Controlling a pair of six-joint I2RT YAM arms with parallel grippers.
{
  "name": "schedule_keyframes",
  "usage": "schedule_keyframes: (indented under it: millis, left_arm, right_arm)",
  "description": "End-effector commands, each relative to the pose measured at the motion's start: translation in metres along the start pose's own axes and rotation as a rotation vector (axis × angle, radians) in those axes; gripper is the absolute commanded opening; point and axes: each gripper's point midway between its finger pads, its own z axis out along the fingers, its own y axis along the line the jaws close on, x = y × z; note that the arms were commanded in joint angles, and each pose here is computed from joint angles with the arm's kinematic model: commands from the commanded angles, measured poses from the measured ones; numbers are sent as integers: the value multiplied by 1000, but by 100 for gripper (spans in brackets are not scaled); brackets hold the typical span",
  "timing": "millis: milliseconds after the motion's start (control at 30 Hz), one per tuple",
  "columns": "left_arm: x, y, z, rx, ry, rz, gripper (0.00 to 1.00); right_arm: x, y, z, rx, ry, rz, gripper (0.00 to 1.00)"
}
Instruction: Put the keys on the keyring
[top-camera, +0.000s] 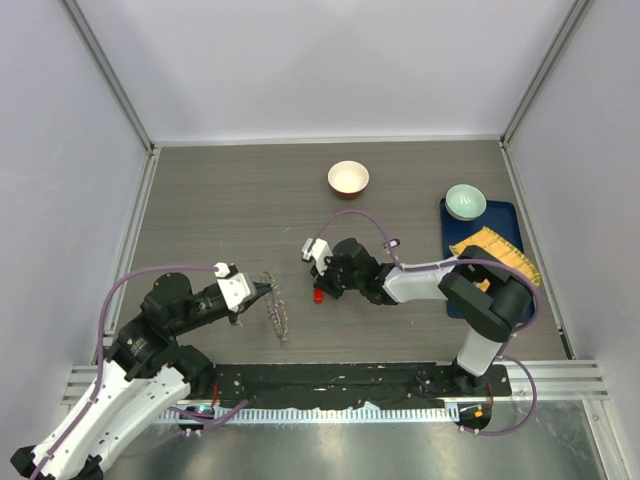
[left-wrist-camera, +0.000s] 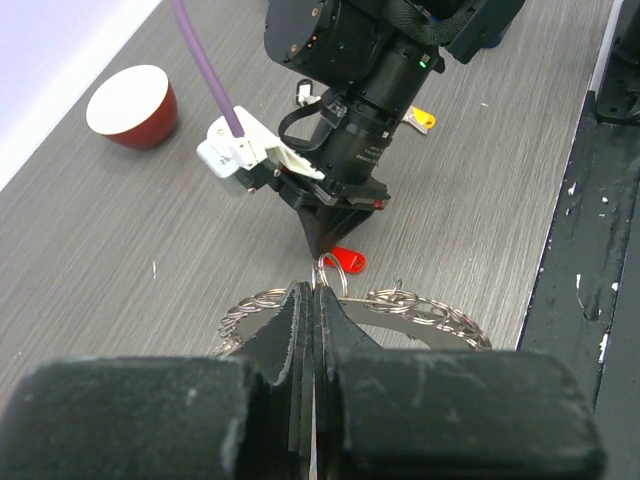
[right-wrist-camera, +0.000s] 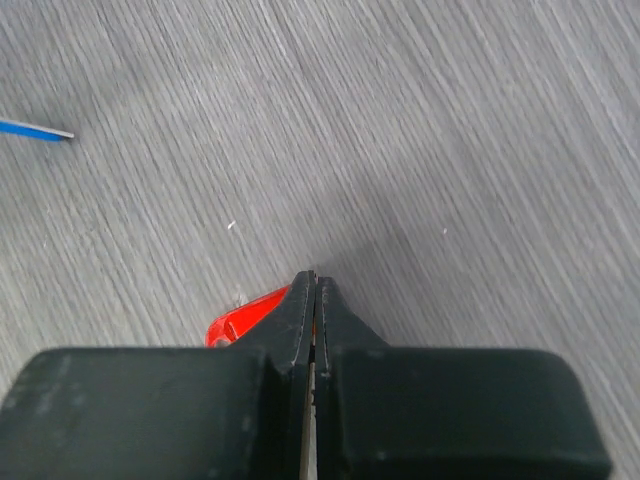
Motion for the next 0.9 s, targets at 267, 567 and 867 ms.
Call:
schedule_keyframes:
  millis: [267,567,867]
  left_arm:
    - [-13,9,-3,-48,-57,41,0]
    - [-12,8,-3,-43,-52,37,0]
    - [-12,7,-2,-34,-51,34,0]
  right_arm:
    - [-23,1,-5,-2,-20,6,24]
    - [-42,-2,-20,12,-15,19,31]
    - [-29,6,-13,-34,26,33,29]
